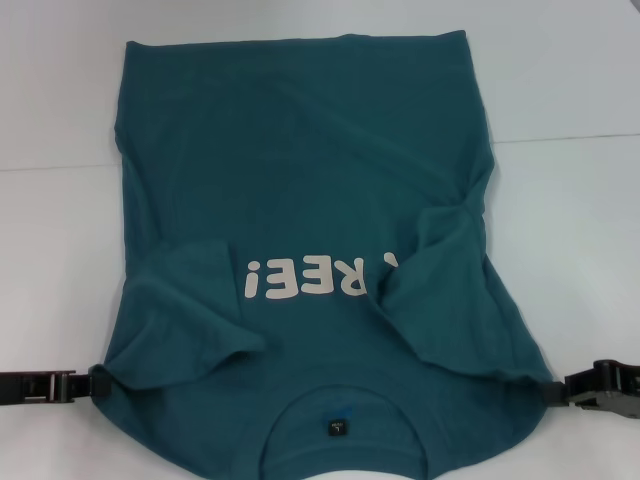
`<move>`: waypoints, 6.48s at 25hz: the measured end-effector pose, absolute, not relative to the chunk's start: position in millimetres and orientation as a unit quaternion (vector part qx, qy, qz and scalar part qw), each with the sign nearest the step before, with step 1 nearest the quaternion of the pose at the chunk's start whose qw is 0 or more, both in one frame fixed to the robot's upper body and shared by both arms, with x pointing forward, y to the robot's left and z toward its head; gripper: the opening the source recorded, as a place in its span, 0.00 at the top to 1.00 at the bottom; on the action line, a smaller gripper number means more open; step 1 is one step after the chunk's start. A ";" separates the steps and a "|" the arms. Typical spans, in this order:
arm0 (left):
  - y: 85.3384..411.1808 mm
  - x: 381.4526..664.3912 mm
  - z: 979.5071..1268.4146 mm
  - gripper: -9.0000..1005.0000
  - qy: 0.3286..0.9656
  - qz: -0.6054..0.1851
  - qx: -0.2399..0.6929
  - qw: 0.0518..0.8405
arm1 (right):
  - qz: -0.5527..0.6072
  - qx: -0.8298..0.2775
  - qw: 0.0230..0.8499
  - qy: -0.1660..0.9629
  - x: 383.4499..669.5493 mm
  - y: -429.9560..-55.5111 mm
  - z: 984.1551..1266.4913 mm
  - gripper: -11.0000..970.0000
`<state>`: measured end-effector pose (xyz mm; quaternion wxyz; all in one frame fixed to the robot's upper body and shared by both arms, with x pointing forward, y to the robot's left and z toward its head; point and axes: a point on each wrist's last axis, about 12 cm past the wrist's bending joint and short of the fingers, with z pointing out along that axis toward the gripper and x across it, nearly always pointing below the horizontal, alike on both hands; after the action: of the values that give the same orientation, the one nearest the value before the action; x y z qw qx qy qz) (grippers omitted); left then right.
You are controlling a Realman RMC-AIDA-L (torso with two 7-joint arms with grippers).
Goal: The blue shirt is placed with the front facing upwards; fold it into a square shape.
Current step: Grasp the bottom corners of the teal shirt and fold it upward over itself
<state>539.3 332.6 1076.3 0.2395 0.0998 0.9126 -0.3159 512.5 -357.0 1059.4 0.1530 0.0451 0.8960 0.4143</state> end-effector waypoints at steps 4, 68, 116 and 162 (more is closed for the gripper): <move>334.1 539.3 1077.1 0.97 0.913 -0.316 0.097 0.239 | 0.417 0.047 0.160 0.894 504.9 -362.2 1057.0 0.96; 344.6 456.8 1065.0 0.97 0.852 -0.473 0.077 0.212 | 0.426 0.128 0.345 0.826 347.2 -421.8 1029.9 0.96; 265.0 656.8 1137.0 0.97 0.850 -0.327 0.107 0.399 | 0.361 0.000 0.452 0.816 580.7 -365.1 1100.9 0.96; 221.9 685.1 1120.2 0.90 0.826 -0.235 0.061 0.509 | 0.223 0.007 0.463 0.858 664.9 -319.5 1110.2 0.96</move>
<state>685.1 221.9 1120.2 0.5092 0.0606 0.8257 -0.2350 664.9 -319.5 1110.2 0.4629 0.0069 0.8577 0.2235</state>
